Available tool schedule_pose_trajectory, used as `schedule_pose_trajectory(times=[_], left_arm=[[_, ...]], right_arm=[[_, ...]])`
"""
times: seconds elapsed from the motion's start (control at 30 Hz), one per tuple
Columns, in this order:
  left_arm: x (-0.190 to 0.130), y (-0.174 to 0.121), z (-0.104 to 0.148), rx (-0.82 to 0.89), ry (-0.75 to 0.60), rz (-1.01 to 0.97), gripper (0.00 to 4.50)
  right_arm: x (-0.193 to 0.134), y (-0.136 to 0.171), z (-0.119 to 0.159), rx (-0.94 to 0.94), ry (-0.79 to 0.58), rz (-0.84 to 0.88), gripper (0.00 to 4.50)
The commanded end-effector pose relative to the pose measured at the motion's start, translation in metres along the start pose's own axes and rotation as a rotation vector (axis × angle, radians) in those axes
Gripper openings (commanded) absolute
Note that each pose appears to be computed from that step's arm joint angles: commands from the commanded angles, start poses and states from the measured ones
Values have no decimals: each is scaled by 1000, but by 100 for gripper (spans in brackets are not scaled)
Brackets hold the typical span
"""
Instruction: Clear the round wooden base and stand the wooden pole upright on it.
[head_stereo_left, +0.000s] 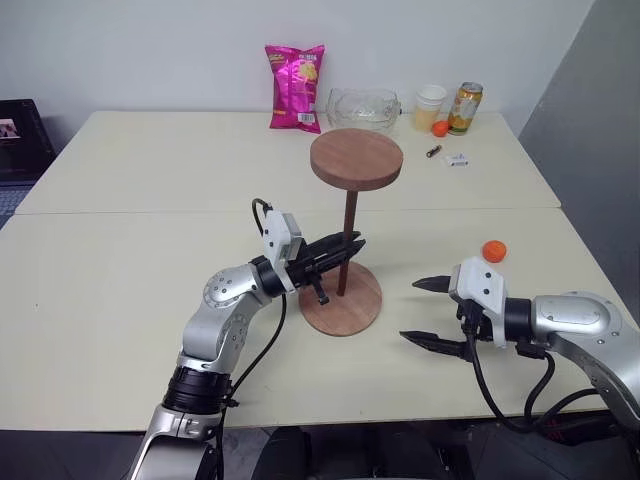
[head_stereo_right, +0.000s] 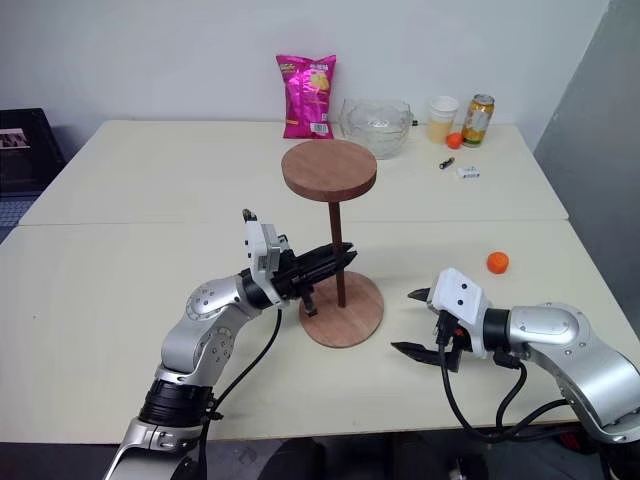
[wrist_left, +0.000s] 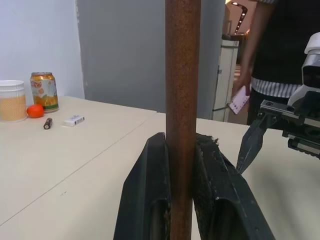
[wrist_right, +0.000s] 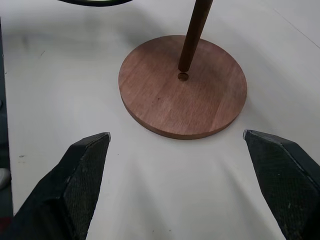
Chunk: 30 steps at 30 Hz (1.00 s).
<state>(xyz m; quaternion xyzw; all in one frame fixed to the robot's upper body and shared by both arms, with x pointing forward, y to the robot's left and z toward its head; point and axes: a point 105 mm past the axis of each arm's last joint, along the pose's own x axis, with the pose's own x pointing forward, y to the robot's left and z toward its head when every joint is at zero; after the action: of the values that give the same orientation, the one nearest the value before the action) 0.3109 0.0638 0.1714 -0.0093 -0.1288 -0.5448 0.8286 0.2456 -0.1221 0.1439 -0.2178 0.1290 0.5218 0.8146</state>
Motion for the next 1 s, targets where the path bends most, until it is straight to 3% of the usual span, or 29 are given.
schedule_pose_trajectory(times=[0.03, 1.0], left_arm=[[0, 1, 7, 44, -26, 6, 25], [-3, -2, -13, 32, 4, 26, 25]], right_arm=[[-5, 4, 11, -42, -36, 5, 450], [-7, 7, 10, -38, -24, 16, 450]])
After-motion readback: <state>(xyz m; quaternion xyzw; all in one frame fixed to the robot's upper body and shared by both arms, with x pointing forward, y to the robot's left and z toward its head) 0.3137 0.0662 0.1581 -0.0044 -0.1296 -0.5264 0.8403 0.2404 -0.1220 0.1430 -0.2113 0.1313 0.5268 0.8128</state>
